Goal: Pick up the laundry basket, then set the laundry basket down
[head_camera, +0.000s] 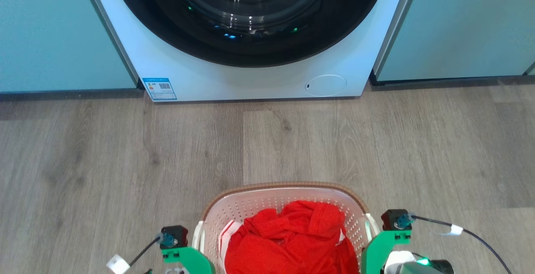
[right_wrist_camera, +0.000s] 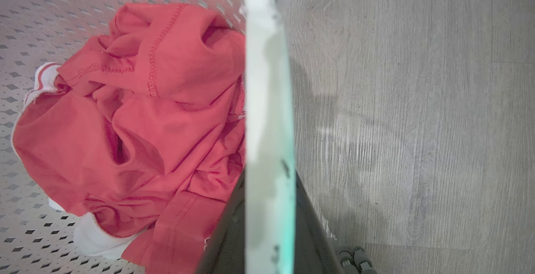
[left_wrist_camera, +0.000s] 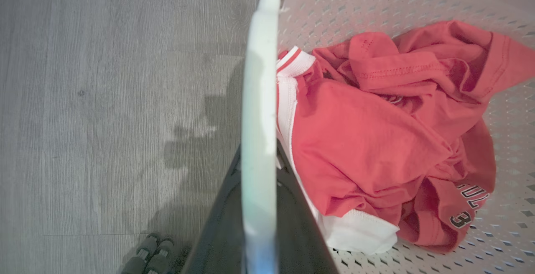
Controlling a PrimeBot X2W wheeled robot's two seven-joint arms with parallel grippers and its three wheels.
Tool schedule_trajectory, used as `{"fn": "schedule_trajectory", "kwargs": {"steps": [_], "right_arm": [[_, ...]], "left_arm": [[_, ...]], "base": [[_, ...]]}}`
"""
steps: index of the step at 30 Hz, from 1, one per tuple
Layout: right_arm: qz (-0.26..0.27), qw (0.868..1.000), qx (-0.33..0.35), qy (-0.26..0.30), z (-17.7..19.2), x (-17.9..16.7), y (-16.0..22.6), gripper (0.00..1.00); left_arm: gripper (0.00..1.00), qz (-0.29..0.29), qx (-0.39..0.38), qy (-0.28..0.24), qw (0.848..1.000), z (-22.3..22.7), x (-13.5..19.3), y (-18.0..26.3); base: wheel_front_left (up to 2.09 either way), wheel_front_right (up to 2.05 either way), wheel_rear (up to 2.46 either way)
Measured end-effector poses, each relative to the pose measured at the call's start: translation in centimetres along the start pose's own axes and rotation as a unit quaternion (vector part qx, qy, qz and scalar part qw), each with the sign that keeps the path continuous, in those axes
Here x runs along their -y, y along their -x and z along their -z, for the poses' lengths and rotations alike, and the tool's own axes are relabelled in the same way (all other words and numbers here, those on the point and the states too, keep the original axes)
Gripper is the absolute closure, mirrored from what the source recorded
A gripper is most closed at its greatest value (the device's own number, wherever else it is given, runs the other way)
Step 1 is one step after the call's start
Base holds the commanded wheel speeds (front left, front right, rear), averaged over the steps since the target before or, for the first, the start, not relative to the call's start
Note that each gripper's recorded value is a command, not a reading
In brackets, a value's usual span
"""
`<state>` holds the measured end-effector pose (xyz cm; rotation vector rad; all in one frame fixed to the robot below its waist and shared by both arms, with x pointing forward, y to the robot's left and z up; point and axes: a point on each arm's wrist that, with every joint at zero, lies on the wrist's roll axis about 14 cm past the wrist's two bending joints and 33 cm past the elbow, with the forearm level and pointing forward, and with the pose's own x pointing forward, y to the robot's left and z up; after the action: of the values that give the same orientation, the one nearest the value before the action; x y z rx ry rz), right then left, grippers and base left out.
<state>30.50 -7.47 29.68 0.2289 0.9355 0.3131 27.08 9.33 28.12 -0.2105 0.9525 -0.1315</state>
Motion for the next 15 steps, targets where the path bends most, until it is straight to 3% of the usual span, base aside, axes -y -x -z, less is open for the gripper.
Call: {"fn": "schedule_trajectory", "kwargs": {"steps": [15], "right_arm": [[-0.001, 1.0, 0.003, -0.003, 0.17, -0.12, 0.28, 1.0]], "left_arm": [[1.0, 0.002, 0.002, -0.002, 1.0, 0.1, -0.1, 0.19]], "base": [[0.0, 0.0, 0.0]]}}
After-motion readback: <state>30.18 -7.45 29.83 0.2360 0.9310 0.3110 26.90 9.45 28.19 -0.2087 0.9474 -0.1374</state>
